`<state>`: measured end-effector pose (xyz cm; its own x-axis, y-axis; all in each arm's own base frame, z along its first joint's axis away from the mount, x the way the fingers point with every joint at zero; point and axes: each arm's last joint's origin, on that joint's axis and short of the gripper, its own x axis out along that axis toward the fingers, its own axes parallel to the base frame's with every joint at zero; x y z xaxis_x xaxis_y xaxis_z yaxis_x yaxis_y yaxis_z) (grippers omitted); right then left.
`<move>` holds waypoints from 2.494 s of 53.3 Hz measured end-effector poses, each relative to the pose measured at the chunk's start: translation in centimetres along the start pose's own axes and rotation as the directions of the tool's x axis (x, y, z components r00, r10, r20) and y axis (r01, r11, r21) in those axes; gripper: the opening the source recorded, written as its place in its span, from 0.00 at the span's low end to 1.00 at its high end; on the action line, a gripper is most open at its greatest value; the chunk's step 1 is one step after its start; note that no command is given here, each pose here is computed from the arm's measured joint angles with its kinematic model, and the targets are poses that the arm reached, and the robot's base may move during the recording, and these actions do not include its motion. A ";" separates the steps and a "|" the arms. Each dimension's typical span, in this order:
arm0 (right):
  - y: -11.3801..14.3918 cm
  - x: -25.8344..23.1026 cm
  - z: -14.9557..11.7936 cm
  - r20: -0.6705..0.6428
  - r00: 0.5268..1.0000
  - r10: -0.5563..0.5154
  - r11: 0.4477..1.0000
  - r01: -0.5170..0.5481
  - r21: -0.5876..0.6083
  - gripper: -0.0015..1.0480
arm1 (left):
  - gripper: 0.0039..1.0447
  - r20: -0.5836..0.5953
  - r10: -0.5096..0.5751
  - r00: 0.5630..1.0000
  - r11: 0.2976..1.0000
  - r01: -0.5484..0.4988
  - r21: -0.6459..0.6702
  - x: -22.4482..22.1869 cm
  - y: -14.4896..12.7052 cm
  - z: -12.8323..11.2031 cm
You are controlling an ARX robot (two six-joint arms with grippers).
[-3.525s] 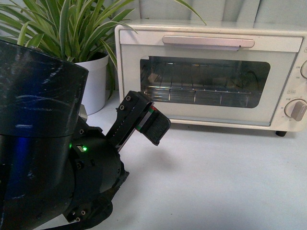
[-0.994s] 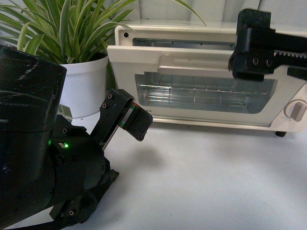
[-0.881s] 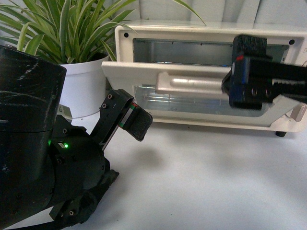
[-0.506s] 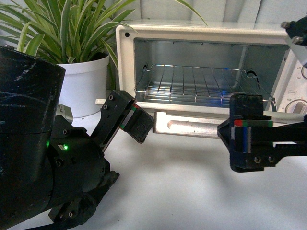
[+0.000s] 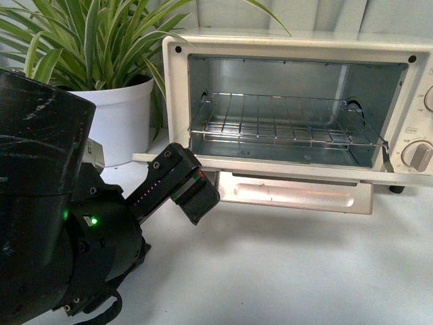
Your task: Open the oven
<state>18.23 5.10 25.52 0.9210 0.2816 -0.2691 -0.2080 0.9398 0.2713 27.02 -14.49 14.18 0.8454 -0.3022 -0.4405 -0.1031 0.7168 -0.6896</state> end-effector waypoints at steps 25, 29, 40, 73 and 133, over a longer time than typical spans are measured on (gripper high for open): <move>-1.2 -0.4 -1.4 -0.028 0.999 -0.020 0.999 0.021 0.026 0.91 | 0.94 0.066 0.068 0.996 0.924 -0.088 0.373 -0.2 0.0 -0.9; -1.2 -0.4 -1.5 -0.030 0.999 -0.021 0.999 0.022 0.026 0.91 | 0.94 0.073 0.074 0.995 0.893 -0.099 0.439 -0.2 0.1 -1.1; -1.2 -0.4 -1.6 -0.035 0.999 -0.017 1.000 0.018 0.026 0.91 | 0.94 0.090 0.083 0.992 0.798 -0.120 0.590 -0.4 0.2 -1.5; -2.0 -0.6 -2.5 -0.059 0.998 -0.022 0.999 0.024 0.035 0.91 | 0.94 0.174 0.063 0.983 0.443 -0.184 0.877 -0.8 0.5 -3.7; -4.1 -7.1 -8.4 0.161 0.986 -0.034 0.998 0.040 -0.037 0.91 | 0.94 0.567 -0.071 0.821 0.734 -0.341 0.587 -20.2 7.0 1.1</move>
<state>9.77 0.84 18.60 0.9686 0.2147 -0.1255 -0.1829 0.9569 0.2256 9.77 -2.70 18.89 0.9983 0.0572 0.0136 -0.0570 0.9982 -0.0190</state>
